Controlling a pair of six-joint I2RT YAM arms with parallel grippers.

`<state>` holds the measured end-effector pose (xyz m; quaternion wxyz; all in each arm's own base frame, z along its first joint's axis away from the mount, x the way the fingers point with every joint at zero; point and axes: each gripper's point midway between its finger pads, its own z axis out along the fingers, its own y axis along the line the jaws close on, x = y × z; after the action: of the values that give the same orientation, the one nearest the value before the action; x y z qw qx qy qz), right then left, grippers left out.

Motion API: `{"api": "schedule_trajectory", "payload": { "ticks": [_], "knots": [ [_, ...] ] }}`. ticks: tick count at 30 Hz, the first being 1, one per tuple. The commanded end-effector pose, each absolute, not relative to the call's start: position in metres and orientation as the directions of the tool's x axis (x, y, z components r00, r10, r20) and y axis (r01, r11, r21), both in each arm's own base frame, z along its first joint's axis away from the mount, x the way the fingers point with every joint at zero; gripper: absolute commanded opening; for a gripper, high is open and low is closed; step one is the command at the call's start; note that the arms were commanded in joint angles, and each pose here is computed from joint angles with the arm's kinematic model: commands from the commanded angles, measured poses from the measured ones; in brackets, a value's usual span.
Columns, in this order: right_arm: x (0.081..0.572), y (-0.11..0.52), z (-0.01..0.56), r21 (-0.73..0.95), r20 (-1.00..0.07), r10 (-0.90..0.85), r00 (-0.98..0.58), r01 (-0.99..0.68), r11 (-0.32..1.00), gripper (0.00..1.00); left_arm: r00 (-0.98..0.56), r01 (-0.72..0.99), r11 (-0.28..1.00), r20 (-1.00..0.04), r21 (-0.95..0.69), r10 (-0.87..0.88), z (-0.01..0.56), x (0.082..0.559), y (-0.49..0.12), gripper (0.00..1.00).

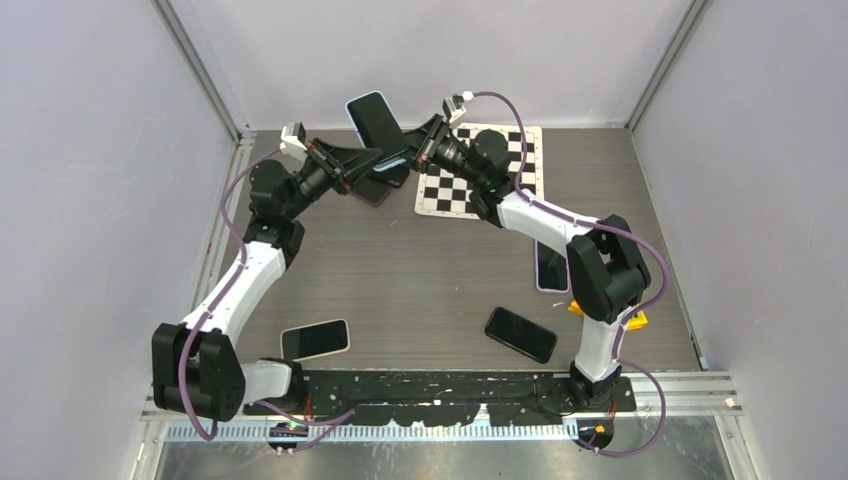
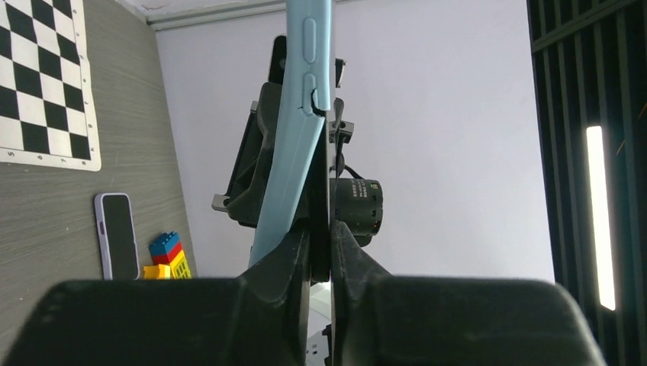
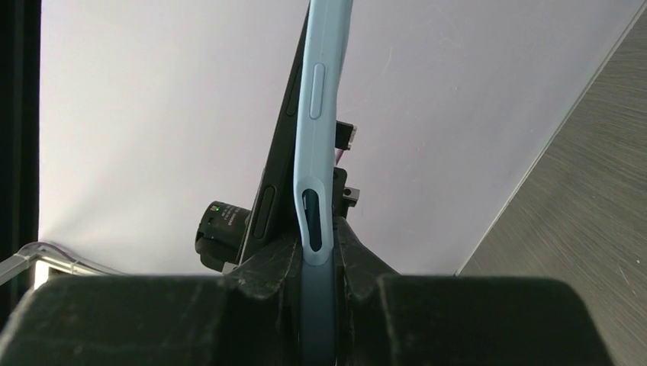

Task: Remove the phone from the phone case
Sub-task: Remove the phone case from the phone.

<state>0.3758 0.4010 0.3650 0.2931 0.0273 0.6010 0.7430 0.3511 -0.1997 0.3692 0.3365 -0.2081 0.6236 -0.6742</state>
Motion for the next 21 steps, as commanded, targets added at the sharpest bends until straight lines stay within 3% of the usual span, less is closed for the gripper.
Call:
{"api": "schedule_trajectory", "payload": {
  "ticks": [1,2,8,15,21],
  "knots": [
    [0.307,0.406,0.432,0.757,-0.497,0.381,-0.780,-0.604,-0.249,0.01,-0.654,0.132,0.042,-0.119,-0.990,-0.748,0.344,0.369,-0.195,0.04],
    [0.313,0.408,0.421,0.786,-0.486,0.375,-0.789,-0.582,-0.207,0.01,-0.654,0.135,0.046,-0.124,-0.990,-0.746,0.345,0.368,-0.195,0.00],
    [0.354,0.393,0.377,0.800,-0.575,0.468,-0.671,-0.582,0.147,0.01,-0.673,0.087,0.057,-0.101,-0.995,-0.732,0.342,0.358,-0.193,0.00],
    [0.383,0.365,0.362,0.761,-0.643,0.505,-0.576,-0.552,0.339,0.01,-0.735,0.051,0.084,-0.094,-0.995,-0.672,0.345,0.328,-0.190,0.00],
    [0.399,0.352,0.349,0.758,-0.652,0.529,-0.544,-0.492,0.428,0.01,-0.794,0.086,0.084,-0.119,-0.993,-0.596,0.354,0.308,-0.197,0.00]
  ]
}}
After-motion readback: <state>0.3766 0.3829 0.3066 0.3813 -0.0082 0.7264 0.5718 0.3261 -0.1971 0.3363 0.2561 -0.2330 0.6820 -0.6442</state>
